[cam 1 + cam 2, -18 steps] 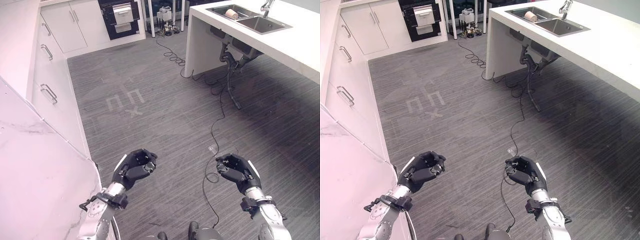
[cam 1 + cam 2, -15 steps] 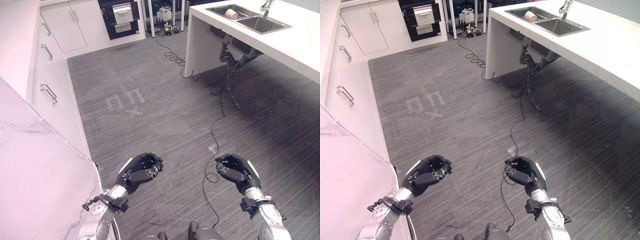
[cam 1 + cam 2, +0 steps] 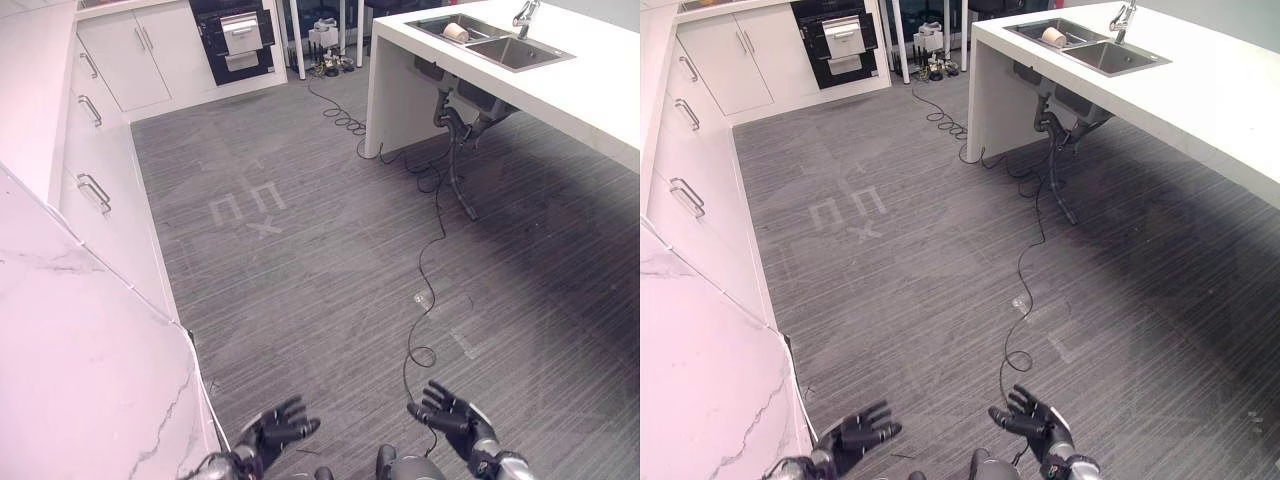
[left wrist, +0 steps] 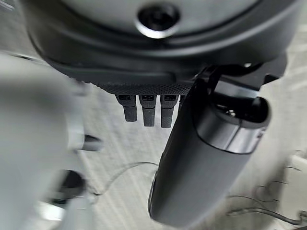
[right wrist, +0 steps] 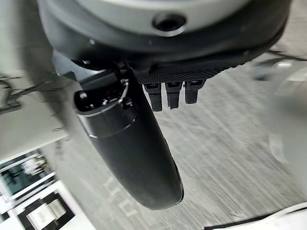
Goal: Place the dishes in the dishwasher.
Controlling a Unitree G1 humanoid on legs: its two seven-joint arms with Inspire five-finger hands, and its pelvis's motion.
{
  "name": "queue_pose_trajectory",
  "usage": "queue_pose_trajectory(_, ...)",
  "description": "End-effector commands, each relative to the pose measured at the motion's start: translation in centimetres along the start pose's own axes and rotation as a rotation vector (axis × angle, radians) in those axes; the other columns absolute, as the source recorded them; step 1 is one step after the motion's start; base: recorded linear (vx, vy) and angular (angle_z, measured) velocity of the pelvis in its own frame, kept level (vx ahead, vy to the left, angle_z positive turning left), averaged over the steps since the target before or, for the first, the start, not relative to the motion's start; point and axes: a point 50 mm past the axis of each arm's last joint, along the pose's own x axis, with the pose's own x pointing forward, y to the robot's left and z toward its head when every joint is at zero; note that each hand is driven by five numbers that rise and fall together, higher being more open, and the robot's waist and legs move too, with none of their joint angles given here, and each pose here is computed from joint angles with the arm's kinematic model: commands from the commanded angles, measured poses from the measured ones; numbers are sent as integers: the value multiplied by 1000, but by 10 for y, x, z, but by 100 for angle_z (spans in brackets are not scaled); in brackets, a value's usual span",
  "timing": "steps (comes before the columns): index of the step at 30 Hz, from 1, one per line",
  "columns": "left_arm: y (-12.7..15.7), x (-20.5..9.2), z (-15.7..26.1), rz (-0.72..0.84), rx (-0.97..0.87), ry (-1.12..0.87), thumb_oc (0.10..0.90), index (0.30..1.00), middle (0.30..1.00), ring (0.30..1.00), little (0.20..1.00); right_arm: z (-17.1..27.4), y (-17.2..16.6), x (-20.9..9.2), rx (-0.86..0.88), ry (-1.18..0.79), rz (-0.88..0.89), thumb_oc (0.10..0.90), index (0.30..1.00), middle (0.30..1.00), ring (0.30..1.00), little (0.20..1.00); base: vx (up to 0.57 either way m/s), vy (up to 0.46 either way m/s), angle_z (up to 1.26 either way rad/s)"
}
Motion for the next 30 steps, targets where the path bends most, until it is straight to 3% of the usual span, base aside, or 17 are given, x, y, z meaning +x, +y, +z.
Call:
queue_pose_trajectory(1,-11,8,53,-45,104,-205,800,900,900,900,900,53,7,8,-54,-241,69,800,900,900,900,900,5,-73,4)
queue_pose_trajectory(9,-14,13,68,25,139,-274,800,900,900,900,900,71,-2,6,-208,-304,23,800,900,900,900,900,44,-108,-1)
queue_pose_trajectory(13,-14,14,80,27,155,-304,800,900,900,900,900,83,-8,7,-205,-331,17,800,900,900,900,900,109,-177,-10)
queue_pose_trajectory(16,-12,12,73,33,176,-301,800,900,900,900,900,78,-12,9,-132,-290,47,800,900,900,900,900,338,45,2)
queue_pose_trajectory(30,14,0,25,134,200,-139,800,900,900,900,900,43,-14,9,-143,-147,28,800,900,900,900,900,473,186,-24)
